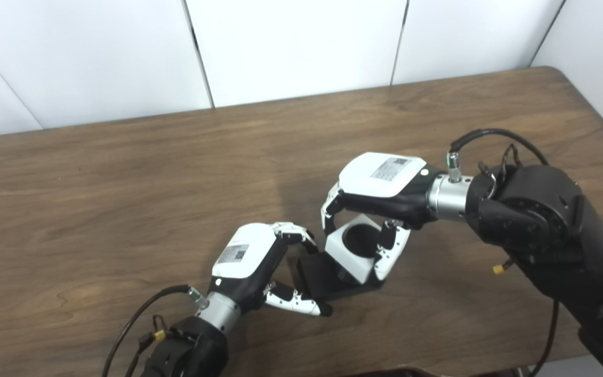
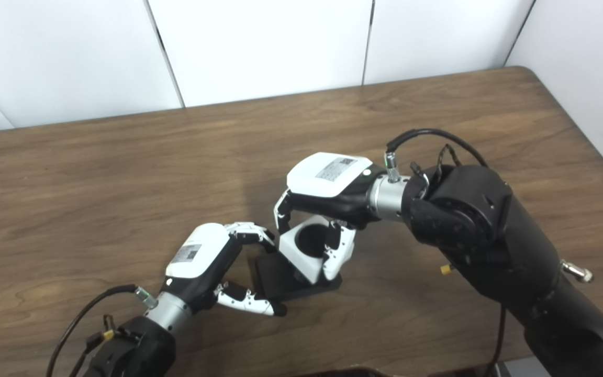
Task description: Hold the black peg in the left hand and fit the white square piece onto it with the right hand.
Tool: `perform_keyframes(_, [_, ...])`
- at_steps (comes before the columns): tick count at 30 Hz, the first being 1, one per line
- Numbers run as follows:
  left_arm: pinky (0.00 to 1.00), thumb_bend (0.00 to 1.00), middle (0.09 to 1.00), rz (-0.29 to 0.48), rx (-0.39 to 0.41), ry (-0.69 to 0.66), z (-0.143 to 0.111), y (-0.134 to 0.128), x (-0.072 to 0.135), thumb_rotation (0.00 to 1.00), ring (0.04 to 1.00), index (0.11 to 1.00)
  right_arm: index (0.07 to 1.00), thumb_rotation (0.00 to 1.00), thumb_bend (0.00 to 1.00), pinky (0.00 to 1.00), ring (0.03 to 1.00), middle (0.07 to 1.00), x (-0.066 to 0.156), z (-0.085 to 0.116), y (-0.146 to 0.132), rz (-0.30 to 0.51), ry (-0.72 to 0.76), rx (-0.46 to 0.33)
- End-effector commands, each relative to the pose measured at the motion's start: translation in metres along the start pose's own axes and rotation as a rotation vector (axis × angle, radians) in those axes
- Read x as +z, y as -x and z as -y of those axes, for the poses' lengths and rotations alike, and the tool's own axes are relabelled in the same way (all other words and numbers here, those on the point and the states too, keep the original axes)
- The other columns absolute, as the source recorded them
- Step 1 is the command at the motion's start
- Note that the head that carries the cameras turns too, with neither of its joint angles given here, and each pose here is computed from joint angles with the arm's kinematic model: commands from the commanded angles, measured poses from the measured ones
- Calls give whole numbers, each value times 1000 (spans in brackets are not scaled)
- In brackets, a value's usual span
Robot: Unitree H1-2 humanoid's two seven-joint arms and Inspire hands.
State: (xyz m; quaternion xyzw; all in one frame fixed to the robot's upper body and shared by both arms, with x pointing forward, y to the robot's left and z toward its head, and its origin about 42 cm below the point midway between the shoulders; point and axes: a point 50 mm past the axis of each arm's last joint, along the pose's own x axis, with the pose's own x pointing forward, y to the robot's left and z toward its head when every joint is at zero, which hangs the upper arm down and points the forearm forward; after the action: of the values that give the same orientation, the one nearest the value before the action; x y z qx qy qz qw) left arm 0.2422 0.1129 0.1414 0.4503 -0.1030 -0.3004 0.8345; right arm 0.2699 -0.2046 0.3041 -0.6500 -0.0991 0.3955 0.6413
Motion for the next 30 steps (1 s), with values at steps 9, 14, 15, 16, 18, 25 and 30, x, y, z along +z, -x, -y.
perform_keyframes(9, [795, 512, 763, -29, -72, 8, 6, 3, -2, 45, 831, 488, 617, 496, 1000, 798, 831, 743, -1, 17, 5, -12, 38, -67])
perform_keyframes(14, [807, 512, 760, -30, -70, -15, 5, 4, -2, 46, 829, 488, 616, 490, 993, 797, 835, 741, -1, 20, 6, -14, 37, -76])
perform_keyframes(15, [812, 512, 760, -33, -71, -27, 5, 4, -2, 46, 829, 488, 616, 486, 991, 797, 837, 741, -1, 21, 6, -14, 34, -78])
perform_keyframes(16, [819, 512, 760, -37, -75, -45, 5, 4, -3, 49, 829, 489, 616, 481, 990, 794, 839, 740, -1, 22, 6, -15, 34, -79])
perform_keyframes(18, [831, 512, 765, -47, -93, -96, 4, 5, -4, 57, 830, 493, 615, 477, 988, 792, 839, 739, 0, 23, 6, -17, 37, -82])
perform_keyframes(25, [903, 889, 858, -75, -139, -251, 2, 7, -7, 370, 868, 802, 611, 461, 986, 786, 835, 726, 0, 25, 6, -20, 37, -94])
perform_keyframes(30, [964, 980, 910, -111, -156, -287, 2, 9, -8, 546, 917, 879, 607, 441, 983, 784, 833, 720, -1, 26, 8, -24, 36, -101])
